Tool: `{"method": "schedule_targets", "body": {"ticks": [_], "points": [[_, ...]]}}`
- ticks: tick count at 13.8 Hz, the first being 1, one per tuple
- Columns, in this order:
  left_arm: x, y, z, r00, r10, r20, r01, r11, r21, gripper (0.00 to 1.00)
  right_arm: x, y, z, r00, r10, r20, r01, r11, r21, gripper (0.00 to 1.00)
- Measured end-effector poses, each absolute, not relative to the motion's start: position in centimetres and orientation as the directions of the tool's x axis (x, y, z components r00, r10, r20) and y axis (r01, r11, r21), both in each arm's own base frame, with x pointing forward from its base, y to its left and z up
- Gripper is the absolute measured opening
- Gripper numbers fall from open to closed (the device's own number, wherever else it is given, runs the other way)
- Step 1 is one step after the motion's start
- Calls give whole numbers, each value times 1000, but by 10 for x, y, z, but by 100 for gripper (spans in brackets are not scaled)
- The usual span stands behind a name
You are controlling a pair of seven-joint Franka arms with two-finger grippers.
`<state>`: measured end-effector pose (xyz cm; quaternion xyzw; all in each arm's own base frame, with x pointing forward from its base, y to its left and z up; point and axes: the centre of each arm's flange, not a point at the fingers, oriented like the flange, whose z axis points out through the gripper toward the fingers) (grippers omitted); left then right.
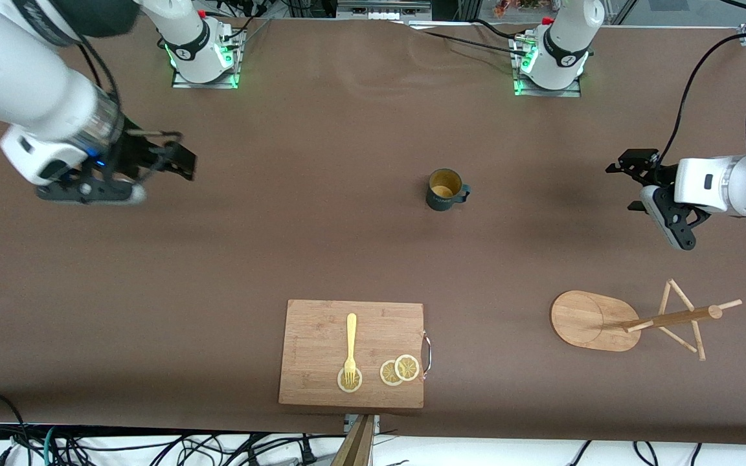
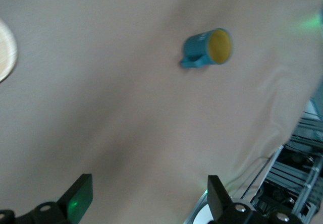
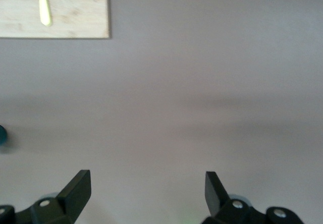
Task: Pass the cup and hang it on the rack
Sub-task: 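Release the mug and withdraw the right gripper while the left gripper approaches, then move the open left gripper to the mug's handle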
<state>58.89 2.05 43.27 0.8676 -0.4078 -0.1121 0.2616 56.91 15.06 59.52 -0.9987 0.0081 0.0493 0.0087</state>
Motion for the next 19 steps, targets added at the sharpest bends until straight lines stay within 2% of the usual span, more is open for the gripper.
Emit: {"method": "schedule_targets", "body": {"ticks": [2,5,10,13,17,19], "points": [[575,31,401,590,-792,156,-681,-384,624,100,547,122,604,995,-6,-100,-9,-1000,-21,100],[547,41,344,563,-728,392,-713,-187,676,100,538,104,605,995,10,-98,7,-1000,-28,100],[508,13,277,404,-535,742,-858,61,511,100,542,92,595,994,33,-103,32,-999,-11,100],[488,-20,230,296,-392,871,-922,122,368,100,543,94,595,995,49,-88,52,-998,39,100],[472,-65,138,174,-267,948,-971,113,210,100,546,89,591,995,44,-91,49,-997,58,100],[472,-76,118,132,-237,963,-982,100,159,100,549,84,592,996,39,-82,44,-997,65,100]]}}
